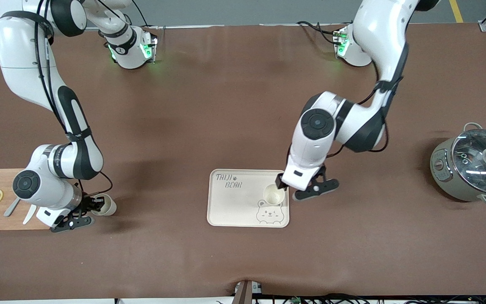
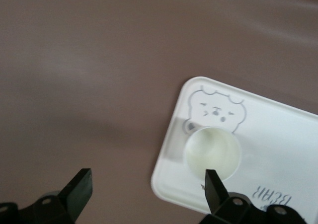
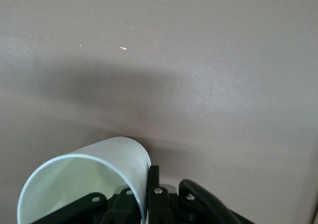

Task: Place white IKEA cup upright on tray with both arms
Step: 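Withdraw the left gripper while the right gripper carries its cup toward the tray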

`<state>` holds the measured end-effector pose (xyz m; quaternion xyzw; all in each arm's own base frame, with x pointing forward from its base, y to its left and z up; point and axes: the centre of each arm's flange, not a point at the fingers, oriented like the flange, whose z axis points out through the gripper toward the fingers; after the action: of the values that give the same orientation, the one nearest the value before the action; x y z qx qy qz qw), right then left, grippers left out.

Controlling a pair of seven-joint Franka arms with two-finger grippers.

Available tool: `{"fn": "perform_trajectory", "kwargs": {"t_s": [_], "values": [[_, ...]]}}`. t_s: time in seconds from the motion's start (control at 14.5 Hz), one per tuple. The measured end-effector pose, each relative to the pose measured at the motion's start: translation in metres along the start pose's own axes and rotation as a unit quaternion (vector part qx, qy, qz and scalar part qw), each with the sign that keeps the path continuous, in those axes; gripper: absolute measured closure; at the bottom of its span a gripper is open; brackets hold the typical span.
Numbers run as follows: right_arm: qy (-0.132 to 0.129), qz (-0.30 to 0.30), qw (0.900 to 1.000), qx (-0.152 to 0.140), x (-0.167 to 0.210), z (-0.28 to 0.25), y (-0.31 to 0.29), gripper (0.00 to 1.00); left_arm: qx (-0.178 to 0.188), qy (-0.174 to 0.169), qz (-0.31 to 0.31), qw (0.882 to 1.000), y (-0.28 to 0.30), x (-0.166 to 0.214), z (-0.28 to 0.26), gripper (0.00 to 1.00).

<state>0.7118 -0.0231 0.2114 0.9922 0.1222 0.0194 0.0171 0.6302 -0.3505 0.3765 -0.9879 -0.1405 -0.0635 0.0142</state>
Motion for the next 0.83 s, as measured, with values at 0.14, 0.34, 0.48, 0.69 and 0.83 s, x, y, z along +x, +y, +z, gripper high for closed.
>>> {"fn": "perform_trajectory", "kwargs": {"t_s": [0.14, 0.34, 0.48, 0.69, 0.83], "values": [[0.000, 0.000, 1.000, 0.000, 0.000, 0.000, -0.001, 0.96, 0.006, -0.021, 0.029, 0.999, -0.043, 0.026, -0.033, 0.00], [-0.017, 0.014, 0.999, 0.028, 0.005, -0.009, -0.008, 0.96, 0.005, -0.044, 0.075, 0.996, -0.127, 0.076, -0.059, 0.00], [-0.032, 0.027, 0.997, 0.062, 0.014, -0.029, -0.017, 0.96, 0.001, -0.046, 0.092, 0.995, -0.174, 0.102, -0.063, 0.00], [-0.051, 0.069, 0.993, 0.082, 0.030, -0.068, -0.045, 0.96, 0.001, -0.047, 0.110, 0.993, -0.227, 0.129, -0.059, 0.00], [-0.058, 0.111, 0.989, 0.085, 0.038, -0.084, -0.078, 0.96, 0.001, -0.046, 0.118, 0.992, -0.252, 0.140, -0.059, 0.00]]}}
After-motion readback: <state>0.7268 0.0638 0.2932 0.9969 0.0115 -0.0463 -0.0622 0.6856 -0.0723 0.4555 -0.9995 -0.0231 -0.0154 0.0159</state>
